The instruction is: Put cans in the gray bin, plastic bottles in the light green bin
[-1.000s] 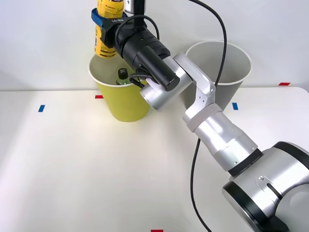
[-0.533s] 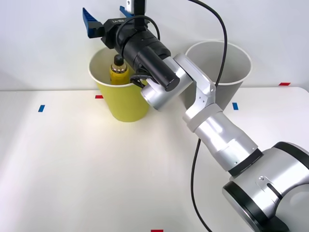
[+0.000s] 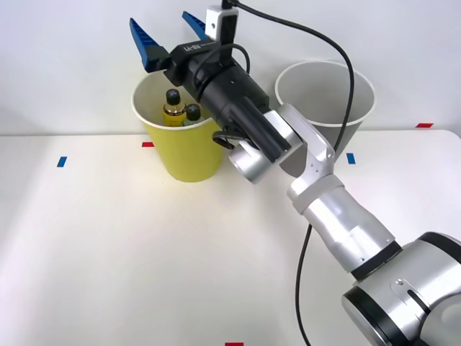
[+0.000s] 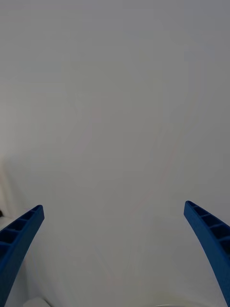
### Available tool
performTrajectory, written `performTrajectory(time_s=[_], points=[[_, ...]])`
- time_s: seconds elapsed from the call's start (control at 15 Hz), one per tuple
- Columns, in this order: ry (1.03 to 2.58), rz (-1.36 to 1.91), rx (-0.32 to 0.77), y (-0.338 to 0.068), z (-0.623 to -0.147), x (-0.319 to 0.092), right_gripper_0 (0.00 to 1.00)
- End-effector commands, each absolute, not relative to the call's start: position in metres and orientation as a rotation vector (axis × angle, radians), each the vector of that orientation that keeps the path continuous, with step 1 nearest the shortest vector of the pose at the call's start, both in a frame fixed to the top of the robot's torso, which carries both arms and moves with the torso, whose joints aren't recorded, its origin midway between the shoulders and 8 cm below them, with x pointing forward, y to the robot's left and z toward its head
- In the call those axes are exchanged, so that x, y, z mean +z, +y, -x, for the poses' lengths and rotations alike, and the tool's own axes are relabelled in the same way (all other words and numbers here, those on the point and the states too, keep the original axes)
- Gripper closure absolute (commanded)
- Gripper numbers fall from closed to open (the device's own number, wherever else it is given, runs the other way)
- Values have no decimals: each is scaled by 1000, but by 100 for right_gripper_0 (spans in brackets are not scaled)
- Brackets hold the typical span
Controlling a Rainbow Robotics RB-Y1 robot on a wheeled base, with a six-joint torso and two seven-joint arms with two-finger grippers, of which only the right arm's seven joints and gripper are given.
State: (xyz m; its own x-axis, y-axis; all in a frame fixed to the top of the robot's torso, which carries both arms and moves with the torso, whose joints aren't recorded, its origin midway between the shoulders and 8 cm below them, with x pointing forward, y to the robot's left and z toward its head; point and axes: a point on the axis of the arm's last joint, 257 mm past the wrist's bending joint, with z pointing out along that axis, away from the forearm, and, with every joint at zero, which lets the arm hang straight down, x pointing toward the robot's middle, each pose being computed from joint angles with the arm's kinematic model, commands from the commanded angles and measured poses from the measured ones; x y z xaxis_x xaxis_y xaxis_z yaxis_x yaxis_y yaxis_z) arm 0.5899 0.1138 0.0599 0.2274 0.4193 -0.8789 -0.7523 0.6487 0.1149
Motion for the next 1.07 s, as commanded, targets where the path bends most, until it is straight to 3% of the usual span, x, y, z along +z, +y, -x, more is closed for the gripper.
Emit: performTrajectory(time_s=[0.07,0.47,1.07], points=[[956,396,841,84,-573,51,0],[862,412,774,33,-530,45,0],[910,381,678,-50,-453,-22,0]])
